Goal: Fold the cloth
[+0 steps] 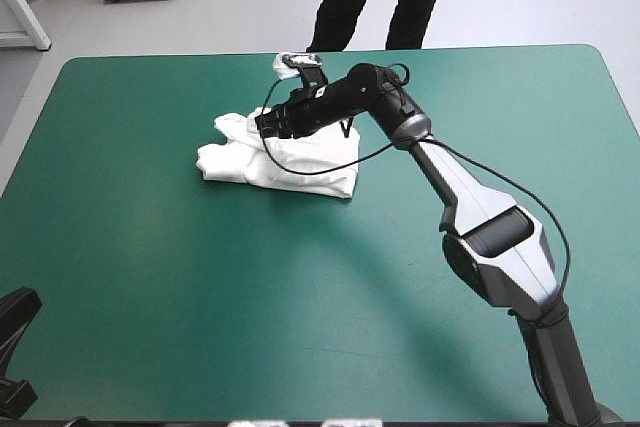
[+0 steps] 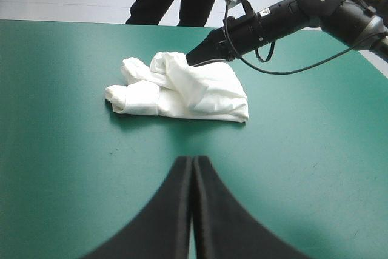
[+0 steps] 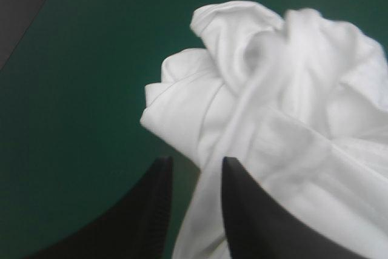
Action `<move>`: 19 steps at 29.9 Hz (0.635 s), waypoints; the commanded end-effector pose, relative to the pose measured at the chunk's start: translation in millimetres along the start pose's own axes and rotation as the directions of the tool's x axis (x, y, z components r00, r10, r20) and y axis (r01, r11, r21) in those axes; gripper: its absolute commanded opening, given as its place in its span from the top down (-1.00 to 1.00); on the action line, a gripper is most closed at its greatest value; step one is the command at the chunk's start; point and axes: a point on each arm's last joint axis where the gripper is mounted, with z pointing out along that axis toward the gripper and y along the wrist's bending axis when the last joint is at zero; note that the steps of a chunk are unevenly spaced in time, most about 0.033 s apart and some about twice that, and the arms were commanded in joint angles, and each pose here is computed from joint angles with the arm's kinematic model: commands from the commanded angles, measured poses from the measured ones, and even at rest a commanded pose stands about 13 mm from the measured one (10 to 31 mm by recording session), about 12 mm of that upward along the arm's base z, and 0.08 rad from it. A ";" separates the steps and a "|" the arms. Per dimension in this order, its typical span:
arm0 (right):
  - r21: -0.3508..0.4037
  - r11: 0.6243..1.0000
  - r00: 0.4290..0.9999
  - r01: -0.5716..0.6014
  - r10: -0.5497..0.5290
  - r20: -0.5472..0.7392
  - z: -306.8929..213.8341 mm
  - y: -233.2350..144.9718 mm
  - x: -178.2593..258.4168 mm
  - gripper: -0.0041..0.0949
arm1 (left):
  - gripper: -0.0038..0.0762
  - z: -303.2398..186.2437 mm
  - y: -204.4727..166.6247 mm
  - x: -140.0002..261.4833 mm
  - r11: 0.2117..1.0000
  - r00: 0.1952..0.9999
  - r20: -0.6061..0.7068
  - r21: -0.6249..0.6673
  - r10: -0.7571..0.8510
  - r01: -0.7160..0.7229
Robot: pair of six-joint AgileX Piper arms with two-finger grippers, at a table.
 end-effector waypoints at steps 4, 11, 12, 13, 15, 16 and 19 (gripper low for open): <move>0.054 0.998 0.999 0.040 -0.042 0.035 -44.8 34.6 -20.7 -0.25 | 0.93 33.0 -2.9 -10.6 0.999 0.991 -0.134 -0.032 -0.005 0.000; 0.259 0.966 0.999 0.002 0.008 -0.035 -72.9 4.5 -22.8 -0.20 | 0.93 68.7 -11.0 -18.1 0.997 0.965 -0.250 0.022 0.082 -0.079; 0.265 0.964 0.999 -0.015 0.023 -0.027 -75.5 0.3 -24.0 -0.20 | 0.93 71.7 -11.3 -18.8 0.997 0.963 -0.258 0.021 0.082 -0.079; 0.273 0.961 0.999 -0.036 0.042 -0.017 -79.0 -5.4 -25.4 -0.20 | 0.93 74.3 -11.4 -19.2 0.997 0.961 -0.265 0.020 0.082 -0.079; 0.302 0.950 0.997 -0.072 0.075 0.000 -82.8 -14.1 -26.9 -0.20 | 0.93 77.6 -11.6 -19.7 0.997 0.958 -0.275 0.019 0.081 -0.079; 0.321 0.943 0.996 -0.089 0.090 0.010 -86.1 -19.7 -28.0 -0.20 | 0.93 77.8 -11.7 -19.9 0.997 0.958 -0.273 0.019 0.081 -0.079; 0.350 0.927 0.991 -0.132 0.133 0.020 -90.1 -35.3 -27.7 -0.21 | 0.93 78.0 -12.1 -20.7 0.997 0.961 -0.265 0.022 0.081 -0.078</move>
